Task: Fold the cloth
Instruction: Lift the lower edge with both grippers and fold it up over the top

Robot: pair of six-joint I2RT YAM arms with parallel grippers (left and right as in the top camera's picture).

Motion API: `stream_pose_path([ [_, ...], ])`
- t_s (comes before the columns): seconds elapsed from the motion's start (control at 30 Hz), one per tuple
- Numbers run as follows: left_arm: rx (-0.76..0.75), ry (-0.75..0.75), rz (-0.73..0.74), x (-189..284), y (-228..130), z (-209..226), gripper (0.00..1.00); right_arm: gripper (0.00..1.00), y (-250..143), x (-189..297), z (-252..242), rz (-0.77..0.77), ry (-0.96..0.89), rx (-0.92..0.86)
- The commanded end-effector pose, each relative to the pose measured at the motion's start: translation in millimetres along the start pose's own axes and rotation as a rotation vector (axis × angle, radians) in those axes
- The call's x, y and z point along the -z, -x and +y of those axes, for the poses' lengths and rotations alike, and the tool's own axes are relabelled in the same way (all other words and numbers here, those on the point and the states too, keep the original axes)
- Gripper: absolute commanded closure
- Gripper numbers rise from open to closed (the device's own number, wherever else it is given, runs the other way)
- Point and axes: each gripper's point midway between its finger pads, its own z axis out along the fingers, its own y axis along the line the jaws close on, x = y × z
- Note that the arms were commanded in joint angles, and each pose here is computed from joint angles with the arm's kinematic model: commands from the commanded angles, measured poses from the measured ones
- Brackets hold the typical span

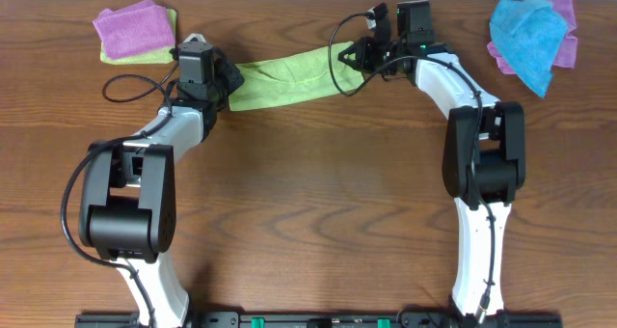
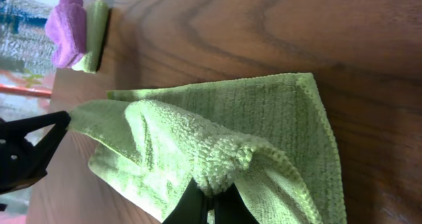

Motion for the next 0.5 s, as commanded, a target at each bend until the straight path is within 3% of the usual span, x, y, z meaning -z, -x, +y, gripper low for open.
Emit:
stream_pose_path([
  [0.0, -0.037, 0.019, 0.005, -1.7, 2.6, 3.4, 0.94, 0.98, -1.0, -5.9, -4.1, 0.006, -0.008, -0.018],
  [0.47, -0.027, 0.086, 0.118, 0.8, -24.3, 21.0, 0.94, 0.98, -24.2, -1.4, -14.5, 0.094, -0.037, -0.106],
])
